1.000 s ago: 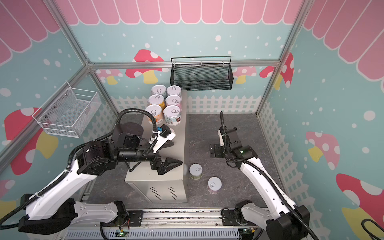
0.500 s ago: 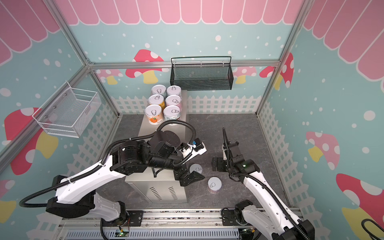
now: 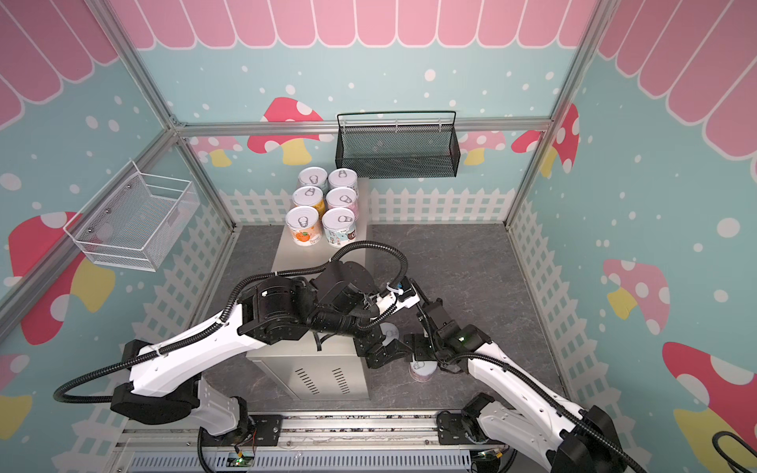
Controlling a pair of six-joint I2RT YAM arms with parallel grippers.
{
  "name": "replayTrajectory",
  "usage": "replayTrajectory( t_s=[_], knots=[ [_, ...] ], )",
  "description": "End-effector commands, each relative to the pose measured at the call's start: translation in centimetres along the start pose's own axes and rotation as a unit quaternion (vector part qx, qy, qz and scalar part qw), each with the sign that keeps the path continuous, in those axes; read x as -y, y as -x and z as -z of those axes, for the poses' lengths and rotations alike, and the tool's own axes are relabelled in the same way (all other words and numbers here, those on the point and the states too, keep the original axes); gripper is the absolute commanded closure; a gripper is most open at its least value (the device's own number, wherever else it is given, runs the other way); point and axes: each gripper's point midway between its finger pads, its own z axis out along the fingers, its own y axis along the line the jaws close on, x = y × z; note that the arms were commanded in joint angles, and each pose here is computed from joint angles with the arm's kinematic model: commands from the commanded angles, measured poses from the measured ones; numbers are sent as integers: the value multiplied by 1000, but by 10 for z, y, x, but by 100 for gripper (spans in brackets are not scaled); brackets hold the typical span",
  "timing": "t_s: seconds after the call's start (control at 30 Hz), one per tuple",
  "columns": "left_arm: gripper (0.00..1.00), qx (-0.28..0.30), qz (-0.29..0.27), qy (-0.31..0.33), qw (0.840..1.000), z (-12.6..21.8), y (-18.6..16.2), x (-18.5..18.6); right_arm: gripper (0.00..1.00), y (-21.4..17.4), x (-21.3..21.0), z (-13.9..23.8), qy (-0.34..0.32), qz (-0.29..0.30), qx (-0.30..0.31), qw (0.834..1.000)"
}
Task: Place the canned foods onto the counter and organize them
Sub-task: 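Reach the right gripper down to the pink can on the floor, then close the right gripper on the pink can and lift it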
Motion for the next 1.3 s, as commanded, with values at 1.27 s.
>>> replayTrajectory(
  t_s=[1.27],
  knots=[
    [1, 96, -31, 86, 991, 70, 14, -24, 33, 22, -3, 8, -102, 7, 99, 990]
  ],
)
